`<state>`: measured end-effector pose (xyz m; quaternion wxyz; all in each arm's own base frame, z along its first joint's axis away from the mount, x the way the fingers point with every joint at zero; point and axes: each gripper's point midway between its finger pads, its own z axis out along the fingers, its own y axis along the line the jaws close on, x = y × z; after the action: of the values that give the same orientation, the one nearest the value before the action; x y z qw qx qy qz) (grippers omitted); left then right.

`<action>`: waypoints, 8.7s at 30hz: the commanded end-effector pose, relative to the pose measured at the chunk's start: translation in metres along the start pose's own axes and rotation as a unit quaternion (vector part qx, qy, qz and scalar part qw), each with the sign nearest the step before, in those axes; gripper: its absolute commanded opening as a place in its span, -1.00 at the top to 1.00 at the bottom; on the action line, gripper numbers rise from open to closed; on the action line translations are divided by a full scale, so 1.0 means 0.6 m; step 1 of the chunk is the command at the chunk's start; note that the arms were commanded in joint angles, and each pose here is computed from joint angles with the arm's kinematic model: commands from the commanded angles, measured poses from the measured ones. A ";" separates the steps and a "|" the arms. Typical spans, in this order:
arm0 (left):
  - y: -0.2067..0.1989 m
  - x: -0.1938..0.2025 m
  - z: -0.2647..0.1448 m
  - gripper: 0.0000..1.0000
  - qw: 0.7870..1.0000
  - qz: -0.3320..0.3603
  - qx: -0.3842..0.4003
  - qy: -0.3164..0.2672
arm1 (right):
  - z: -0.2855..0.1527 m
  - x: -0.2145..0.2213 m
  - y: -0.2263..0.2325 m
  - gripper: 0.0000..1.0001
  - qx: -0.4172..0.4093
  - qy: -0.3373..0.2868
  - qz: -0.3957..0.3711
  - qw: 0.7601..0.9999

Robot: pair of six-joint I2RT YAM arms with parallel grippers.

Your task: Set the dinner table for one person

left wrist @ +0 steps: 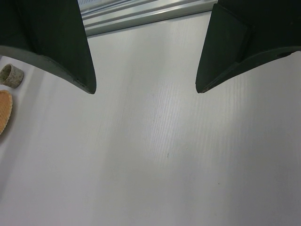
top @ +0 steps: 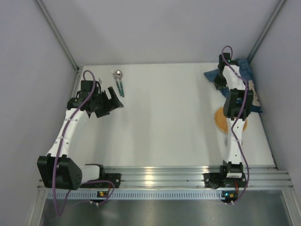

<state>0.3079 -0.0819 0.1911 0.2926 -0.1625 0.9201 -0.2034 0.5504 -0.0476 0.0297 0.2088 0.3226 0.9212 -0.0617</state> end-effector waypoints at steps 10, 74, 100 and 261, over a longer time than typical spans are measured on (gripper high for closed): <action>-0.022 -0.029 -0.034 -0.84 0.998 0.028 0.025 -0.049 | -0.185 0.245 0.262 1.00 -0.194 0.080 -0.153 0.966; -0.059 0.236 0.189 1.00 0.976 0.094 -0.014 0.197 | -0.298 0.298 -0.027 -0.84 -0.234 0.110 -0.113 0.959; 0.028 0.286 0.073 1.00 0.982 0.061 -0.053 0.168 | -0.184 0.506 -0.003 0.42 -0.170 0.218 -0.208 0.938; 0.095 0.148 0.099 0.08 0.968 0.098 -0.220 0.072 | -0.359 0.407 0.006 -0.99 -0.280 0.155 -0.245 0.915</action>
<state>0.2396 -0.0854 0.0403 0.1435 -0.1200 0.9820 0.0256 0.2996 0.1496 0.1024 0.0815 0.0319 0.9771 0.1940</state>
